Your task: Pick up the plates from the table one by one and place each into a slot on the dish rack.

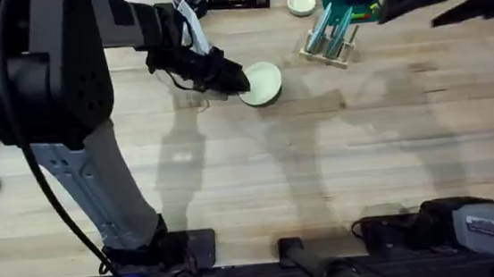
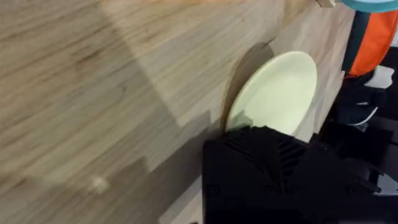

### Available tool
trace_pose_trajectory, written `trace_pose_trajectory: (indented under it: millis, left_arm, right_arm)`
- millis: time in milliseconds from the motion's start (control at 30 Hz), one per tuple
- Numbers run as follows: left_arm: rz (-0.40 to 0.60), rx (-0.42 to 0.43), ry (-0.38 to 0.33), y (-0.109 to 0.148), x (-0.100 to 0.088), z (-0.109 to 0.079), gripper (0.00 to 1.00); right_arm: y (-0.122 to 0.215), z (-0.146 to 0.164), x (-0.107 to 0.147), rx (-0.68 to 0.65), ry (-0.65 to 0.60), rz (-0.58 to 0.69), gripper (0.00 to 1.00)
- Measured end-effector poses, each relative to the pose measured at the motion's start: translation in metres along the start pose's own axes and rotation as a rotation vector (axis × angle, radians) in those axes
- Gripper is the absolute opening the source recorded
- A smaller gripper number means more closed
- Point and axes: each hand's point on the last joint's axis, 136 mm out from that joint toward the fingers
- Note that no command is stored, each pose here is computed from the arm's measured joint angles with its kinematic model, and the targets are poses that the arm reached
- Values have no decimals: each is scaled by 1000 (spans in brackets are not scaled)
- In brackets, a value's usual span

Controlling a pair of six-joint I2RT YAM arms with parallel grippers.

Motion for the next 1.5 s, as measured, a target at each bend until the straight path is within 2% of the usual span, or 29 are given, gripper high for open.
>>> trace_pose_trajectory:
  millis: [267,433,533,933,1500]
  left_arm:
    - [-1,0,-1,0,0,0,43]
    - [-1,1,-2,0,0,0,43]
    - [-1,0,-2,0,0,0,42]
    - [-1,1,-2,0,0,0,41]
    - [-1,1,-2,0,0,0,41]
  right_arm:
    - [-37,17,-7,-160,-32,80,993]
    - [-59,33,-19,-234,8,56,993]
    - [-75,39,-19,-262,-2,58,993]
    - [-133,51,-4,-302,-144,86,993]
    - [-218,70,-6,-337,-206,164,995]
Point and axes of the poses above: each hand's point on the last joint's axis, 136 mm out from that joint toward the fingers, its own y axis back along the fingers, its own z axis along the line the jaws close on, x = y × z, and after that the axes turned 14 degrees about y, right-handed
